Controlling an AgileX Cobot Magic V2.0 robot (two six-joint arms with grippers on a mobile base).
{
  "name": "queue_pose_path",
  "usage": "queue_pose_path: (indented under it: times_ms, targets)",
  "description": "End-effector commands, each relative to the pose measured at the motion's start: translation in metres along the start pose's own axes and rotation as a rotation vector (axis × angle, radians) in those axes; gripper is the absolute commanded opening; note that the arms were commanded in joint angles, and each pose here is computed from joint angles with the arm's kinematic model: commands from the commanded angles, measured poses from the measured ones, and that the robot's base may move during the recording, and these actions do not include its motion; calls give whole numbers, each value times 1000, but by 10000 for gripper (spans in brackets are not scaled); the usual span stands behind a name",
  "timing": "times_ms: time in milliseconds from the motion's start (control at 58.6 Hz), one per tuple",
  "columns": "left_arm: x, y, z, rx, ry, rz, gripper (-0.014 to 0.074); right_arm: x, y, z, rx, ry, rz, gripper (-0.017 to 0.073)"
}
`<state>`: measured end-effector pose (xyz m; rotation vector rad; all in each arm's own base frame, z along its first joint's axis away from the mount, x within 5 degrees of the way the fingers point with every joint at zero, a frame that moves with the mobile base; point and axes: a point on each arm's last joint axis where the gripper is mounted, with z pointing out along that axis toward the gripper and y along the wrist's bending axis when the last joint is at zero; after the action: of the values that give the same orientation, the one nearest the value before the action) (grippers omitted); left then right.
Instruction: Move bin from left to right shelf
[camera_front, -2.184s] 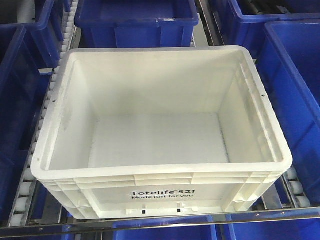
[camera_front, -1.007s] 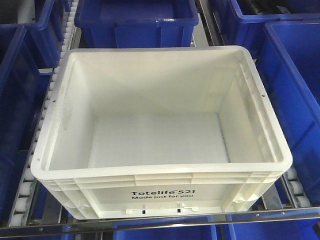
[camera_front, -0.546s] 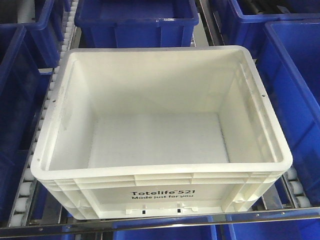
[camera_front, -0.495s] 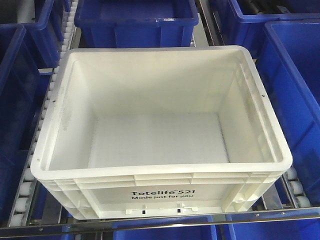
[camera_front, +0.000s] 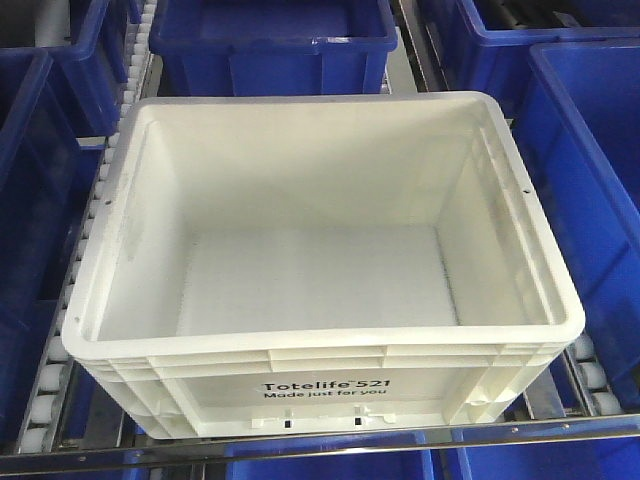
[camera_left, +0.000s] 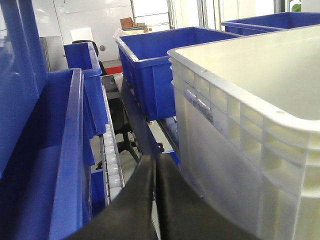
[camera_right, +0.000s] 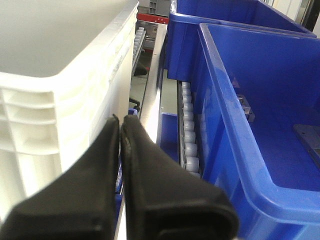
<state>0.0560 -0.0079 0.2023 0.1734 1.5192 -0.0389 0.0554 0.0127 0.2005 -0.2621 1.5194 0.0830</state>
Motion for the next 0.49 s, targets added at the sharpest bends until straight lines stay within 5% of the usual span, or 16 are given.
queue_pose_path:
  times_ms: [0, 478]
  targets:
    - [-3, 1, -1, -16, -75, -10, -6, 0, -1, 0, 14, -58, 0, -8]
    - [-3, 1, -1, -16, -75, -10, -6, 0, -1, 0, 14, -57, 0, -8]
